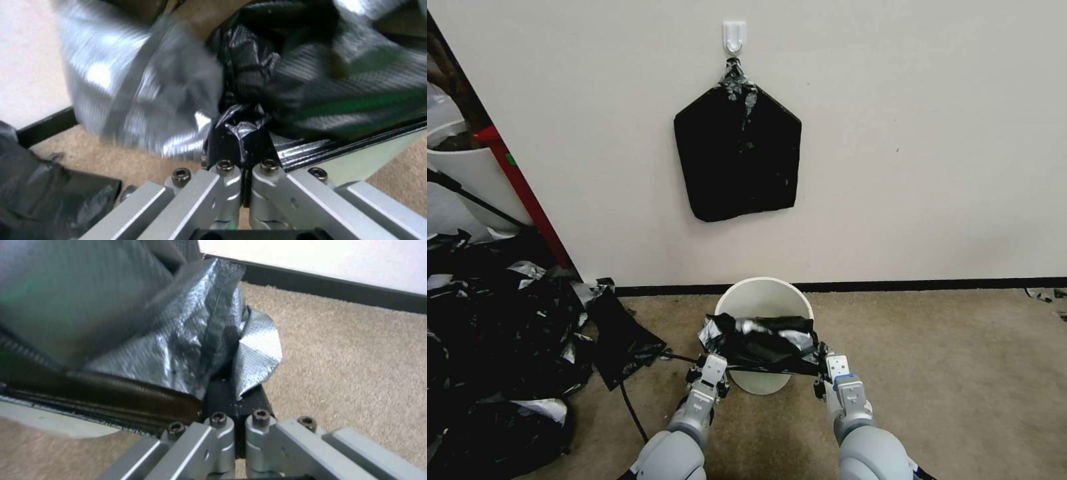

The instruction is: Place a trash bag onto the trash bin.

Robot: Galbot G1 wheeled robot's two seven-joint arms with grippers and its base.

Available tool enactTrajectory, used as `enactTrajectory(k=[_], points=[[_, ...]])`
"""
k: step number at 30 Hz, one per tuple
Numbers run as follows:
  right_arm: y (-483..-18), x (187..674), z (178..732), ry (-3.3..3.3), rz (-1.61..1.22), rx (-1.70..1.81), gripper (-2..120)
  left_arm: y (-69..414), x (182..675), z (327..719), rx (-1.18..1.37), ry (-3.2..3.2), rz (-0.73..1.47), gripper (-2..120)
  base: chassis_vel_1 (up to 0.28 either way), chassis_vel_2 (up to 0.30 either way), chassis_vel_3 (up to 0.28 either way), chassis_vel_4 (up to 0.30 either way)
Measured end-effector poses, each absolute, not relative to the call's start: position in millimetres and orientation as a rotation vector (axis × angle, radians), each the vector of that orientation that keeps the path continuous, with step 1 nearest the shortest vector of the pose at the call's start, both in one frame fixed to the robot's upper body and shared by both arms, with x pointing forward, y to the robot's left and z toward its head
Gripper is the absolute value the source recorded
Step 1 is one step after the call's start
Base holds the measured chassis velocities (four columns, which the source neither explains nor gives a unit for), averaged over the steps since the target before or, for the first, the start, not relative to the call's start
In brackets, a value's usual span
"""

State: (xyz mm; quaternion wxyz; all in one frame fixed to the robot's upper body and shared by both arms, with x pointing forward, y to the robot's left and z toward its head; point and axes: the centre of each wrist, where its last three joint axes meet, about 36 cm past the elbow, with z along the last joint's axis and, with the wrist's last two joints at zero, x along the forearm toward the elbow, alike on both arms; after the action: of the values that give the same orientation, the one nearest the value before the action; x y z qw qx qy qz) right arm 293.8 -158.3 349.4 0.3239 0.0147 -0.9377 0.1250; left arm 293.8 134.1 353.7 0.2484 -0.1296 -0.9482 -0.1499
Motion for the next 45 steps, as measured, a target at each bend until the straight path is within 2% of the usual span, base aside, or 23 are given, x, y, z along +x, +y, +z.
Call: enactTrajectory(k=[10,16,18,19,22,24,27,28,32,33,35,36,39,41,42,45], points=[[-161,301,337,-2.447,0.336,0.068,0,134,304,339,-0.374,-2.545,-0.414,0,0.000,0.000,0.000,0.000],[-162,297,343,-2.452,0.312,0.076,2,139,298,345,-0.382,-2.546,-0.401,0,0.000,0.000,0.000,0.000],[-162,288,351,-2.456,0.295,0.090,12,144,291,355,-0.391,-2.528,-0.402,10,0.000,0.000,0.000,0.000],[-162,288,351,-2.456,0.295,0.090,12,144,291,355,-0.391,-2.528,-0.402,10,0.000,0.000,0.000,0.000],[-163,267,364,-2.454,0.287,0.114,27,154,282,368,-0.398,-2.469,-0.421,25,0.000,0.000,0.000,0.000],[-163,260,368,-2.452,0.284,0.126,30,157,278,371,-0.402,-2.458,-0.428,29,0.000,0.000,0.000,0.000],[-162,239,382,-2.453,0.272,0.160,45,164,265,379,-0.419,-2.438,-0.446,43,0.000,0.000,0.000,0.000],[-162,239,382,-2.453,0.272,0.160,45,164,265,379,-0.419,-2.438,-0.446,43,0.000,0.000,0.000,0.000],[-161,222,400,-2.478,0.251,0.188,62,167,250,394,-0.445,-2.446,-0.439,61,0.000,0.000,0.000,0.000],[-161,222,400,-2.478,0.251,0.188,62,167,250,394,-0.445,-2.446,-0.439,61,0.000,0.000,0.000,0.000],[-161,215,418,-2.566,0.212,0.228,74,169,240,416,-0.459,-2.512,-0.394,72,0.000,0.000,0.000,0.000],[-161,215,418,-2.566,0.212,0.228,74,169,240,416,-0.459,-2.512,-0.394,72,0.000,0.000,0.000,0.000],[-167,235,436,-2.724,0.125,0.300,88,171,241,431,-0.475,-2.675,-0.288,87,0.000,0.000,0.000,0.000],[-172,250,442,-2.765,0.089,0.312,92,171,244,433,-0.476,-2.733,-0.263,91,0.000,0.000,0.000,0.000],[-176,267,447,-2.797,0.052,0.320,96,172,248,435,-0.471,-2.782,-0.245,93,0.000,0.000,0.000,0.000],[-192,328,458,-2.781,-0.006,0.355,100,172,259,440,-0.425,-2.874,-0.199,99,0.000,0.000,0.000,0.000]])
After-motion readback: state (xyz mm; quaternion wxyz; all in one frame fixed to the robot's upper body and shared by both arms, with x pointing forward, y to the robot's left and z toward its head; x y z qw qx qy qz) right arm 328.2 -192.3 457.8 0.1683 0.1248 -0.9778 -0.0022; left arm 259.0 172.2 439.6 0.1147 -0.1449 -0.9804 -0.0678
